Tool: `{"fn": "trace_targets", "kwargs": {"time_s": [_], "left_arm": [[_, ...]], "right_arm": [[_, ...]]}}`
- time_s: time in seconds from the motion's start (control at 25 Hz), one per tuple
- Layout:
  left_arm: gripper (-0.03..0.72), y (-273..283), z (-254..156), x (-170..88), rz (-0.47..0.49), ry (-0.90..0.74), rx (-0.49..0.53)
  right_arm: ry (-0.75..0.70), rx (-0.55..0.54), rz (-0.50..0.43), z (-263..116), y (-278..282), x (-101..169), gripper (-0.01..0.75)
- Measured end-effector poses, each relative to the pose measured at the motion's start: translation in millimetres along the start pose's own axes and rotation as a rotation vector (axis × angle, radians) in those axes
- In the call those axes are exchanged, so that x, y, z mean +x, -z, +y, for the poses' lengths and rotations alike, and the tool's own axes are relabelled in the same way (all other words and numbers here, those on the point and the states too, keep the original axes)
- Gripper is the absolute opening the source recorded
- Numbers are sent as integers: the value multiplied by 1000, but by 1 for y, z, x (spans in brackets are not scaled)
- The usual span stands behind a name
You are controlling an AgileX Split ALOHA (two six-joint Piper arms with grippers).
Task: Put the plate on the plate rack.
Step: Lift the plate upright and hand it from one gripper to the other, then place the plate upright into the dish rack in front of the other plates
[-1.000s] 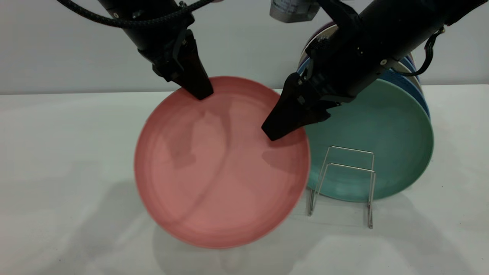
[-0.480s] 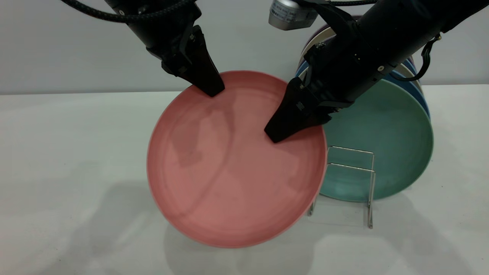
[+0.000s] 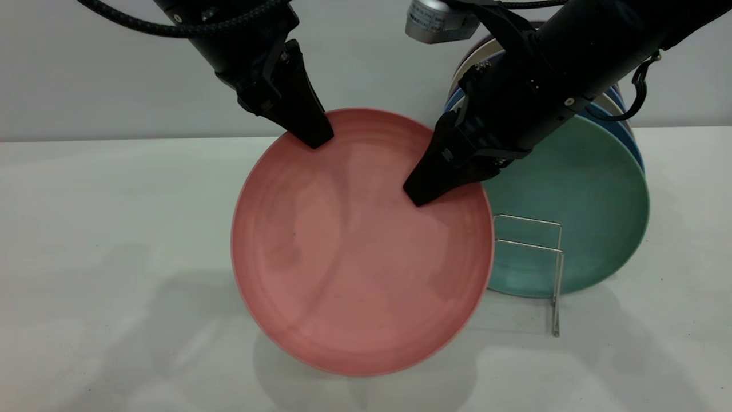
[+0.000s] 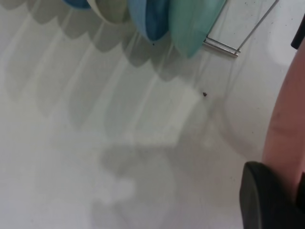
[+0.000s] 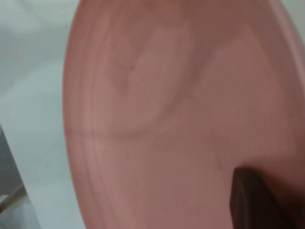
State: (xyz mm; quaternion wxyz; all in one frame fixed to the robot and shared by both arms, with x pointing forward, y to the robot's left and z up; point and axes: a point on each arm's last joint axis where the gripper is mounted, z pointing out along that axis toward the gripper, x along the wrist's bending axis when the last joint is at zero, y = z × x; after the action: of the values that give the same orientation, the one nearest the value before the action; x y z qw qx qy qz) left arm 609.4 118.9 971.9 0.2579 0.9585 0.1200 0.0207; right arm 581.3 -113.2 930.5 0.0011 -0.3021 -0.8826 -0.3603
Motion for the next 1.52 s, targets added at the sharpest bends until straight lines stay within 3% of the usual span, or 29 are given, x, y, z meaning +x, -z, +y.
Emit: {"fn": "trace_targets", "kwargs": {"time_s": [0.28, 0.56, 0.76, 0.96, 1.08, 1.52], "left_arm": [[103, 0, -6, -6, -56, -10, 72], [397, 3, -18, -9, -77, 19, 225], [524, 4, -24, -8, -44, 151, 297], [543, 7, -32, -6, 3, 222, 399], [543, 12, -42, 3, 85, 233, 476], [543, 29, -69, 23, 153, 432, 480]], "right_arm": [[13, 17, 21, -2, -1, 2, 94], [27, 35, 55, -3, -1, 6, 91], [55, 42, 49, 0, 7, 8, 91], [88, 26, -7, 10, 28, 13, 91], [127, 55, -3, 13, 41, 19, 88], [162, 115, -24, 16, 71, 33, 88]]}}
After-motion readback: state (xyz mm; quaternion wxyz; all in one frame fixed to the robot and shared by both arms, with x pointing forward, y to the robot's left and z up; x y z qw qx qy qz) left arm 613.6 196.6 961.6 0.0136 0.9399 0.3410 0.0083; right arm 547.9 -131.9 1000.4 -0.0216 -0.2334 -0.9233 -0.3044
